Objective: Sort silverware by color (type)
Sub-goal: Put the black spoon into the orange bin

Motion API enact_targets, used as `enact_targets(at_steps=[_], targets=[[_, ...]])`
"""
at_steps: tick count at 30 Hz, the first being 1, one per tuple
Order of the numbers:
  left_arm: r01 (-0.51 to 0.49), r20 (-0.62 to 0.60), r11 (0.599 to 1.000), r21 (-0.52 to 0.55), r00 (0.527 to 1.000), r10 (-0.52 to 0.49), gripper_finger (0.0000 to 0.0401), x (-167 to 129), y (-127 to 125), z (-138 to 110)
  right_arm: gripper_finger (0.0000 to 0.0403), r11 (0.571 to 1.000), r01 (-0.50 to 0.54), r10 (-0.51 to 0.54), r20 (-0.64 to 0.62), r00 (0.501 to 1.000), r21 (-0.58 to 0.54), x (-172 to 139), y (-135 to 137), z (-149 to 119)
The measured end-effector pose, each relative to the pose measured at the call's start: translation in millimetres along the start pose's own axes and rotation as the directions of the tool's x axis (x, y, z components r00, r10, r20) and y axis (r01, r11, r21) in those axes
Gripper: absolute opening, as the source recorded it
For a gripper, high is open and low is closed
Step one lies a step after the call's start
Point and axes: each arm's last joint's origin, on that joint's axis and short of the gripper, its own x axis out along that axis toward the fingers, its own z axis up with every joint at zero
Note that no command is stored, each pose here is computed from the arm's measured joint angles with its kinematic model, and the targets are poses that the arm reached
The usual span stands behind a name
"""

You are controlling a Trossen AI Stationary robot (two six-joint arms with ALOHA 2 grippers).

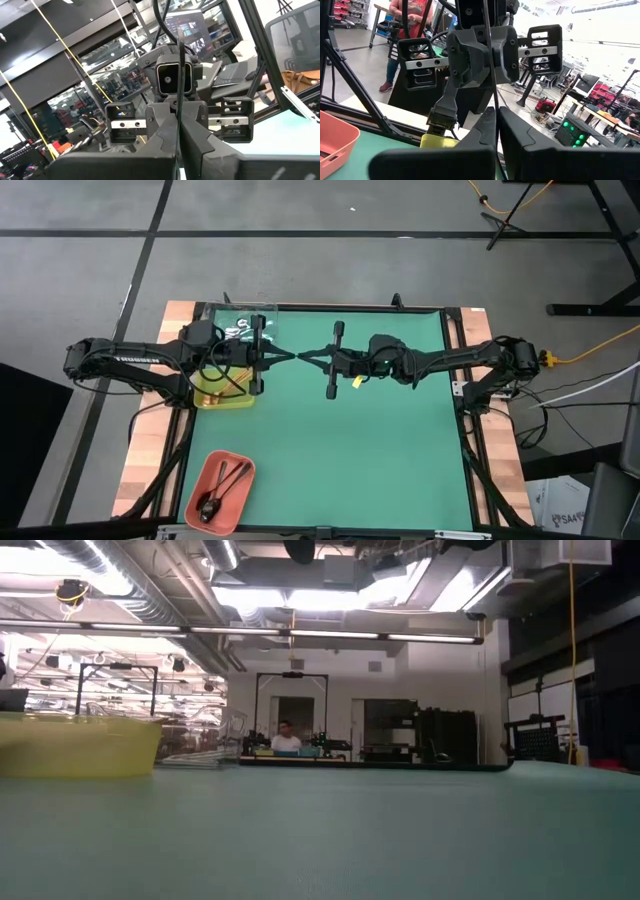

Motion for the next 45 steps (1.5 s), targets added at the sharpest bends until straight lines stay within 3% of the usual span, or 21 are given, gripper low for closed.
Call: enact_targets(at_steps=[6, 12, 21, 26, 29, 31, 33, 36, 38, 40, 42, 45], targets=[[0.003, -0.006, 1.000, -0.007, 1.000, -0.003, 0.0000, 0.0, -0.3, -0.6, 0.0072, 1.000, 0.001, -0.001, -0.003, 1.000, -0.001, 0.1, 0.1, -0.3], [-0.012, -0.054, 1.000, -0.016, 0.998, 0.011, 0.0000, -0.1, -1.0, -4.2, 0.0133, 0.996, 0.089, -0.089, -0.049, 0.995, -0.004, -0.1, -2.1, -2.1], [-0.047, -0.185, 0.983, -0.175, 0.983, 0.014, 0.0000, -1.4, -4.4, -15.1, 0.0140, 0.999, 0.028, -0.033, -0.234, 0.972, -0.022, -22.4, -7.1, 6.0], [-0.074, -0.258, 0.929, -0.363, 0.966, -0.024, 0.0000, -3.0, -8.1, -22.1, 0.0136, 1.000, -0.013, 0.004, -0.323, 0.946, -0.026, -45.2, -13.2, 18.4], [-0.104, -0.298, 0.847, -0.521, 0.952, -0.067, 0.0000, -4.5, -11.1, -26.6, 0.0136, 0.999, -0.029, 0.017, -0.362, 0.932, -0.028, -59.2, -17.1, 26.0], [-0.122, -0.314, 0.758, -0.641, 0.943, -0.114, 0.0000, -6.6, -13.5, -28.4, 0.0136, 0.999, -0.021, 0.006, -0.381, 0.924, -0.034, -69.3, -20.6, 32.1], [-0.145, -0.323, 0.634, -0.760, 0.930, -0.175, 0.0000, -8.6, -16.3, -30.3, 0.0136, 0.999, -0.008, -0.008, -0.391, 0.920, -0.041, -78.8, -24.2, 38.6], [-0.208, -0.347, 0.407, -0.890, 0.886, -0.307, 0.0000, -12.6, -23.1, -36.4, 0.0136, 0.999, -0.005, -0.016, -0.418, 0.908, -0.048, -92.1, -27.8, 44.8], [-0.254, -0.345, 0.261, -0.931, 0.846, -0.407, 0.0000, -15.9, -28.0, -39.6, 0.0136, 0.999, -0.012, -0.011, -0.436, 0.900, -0.049, -99.1, -29.1, 47.1], [-0.314, -0.348, 0.155, -0.937, 0.789, -0.507, 0.0000, -20.3, -34.8, -42.7, 0.0136, 0.999, -0.017, -0.007, -0.447, 0.895, -0.050, -105.6, -30.5, 49.7], [-0.386, -0.366, 0.096, -0.917, 0.724, -0.585, 0.0000, -25.3, -43.5, -45.4, 0.0136, 0.999, -0.020, -0.004, -0.458, 0.889, -0.049, -112.2, -31.8, 52.1], [-0.478, -0.408, 0.084, -0.874, 0.630, -0.660, 0.0000, -32.8, -57.3, -47.1, 0.0136, 0.999, -0.018, 0.002, -0.476, 0.879, -0.029, -122.7, -33.6, 55.5]])
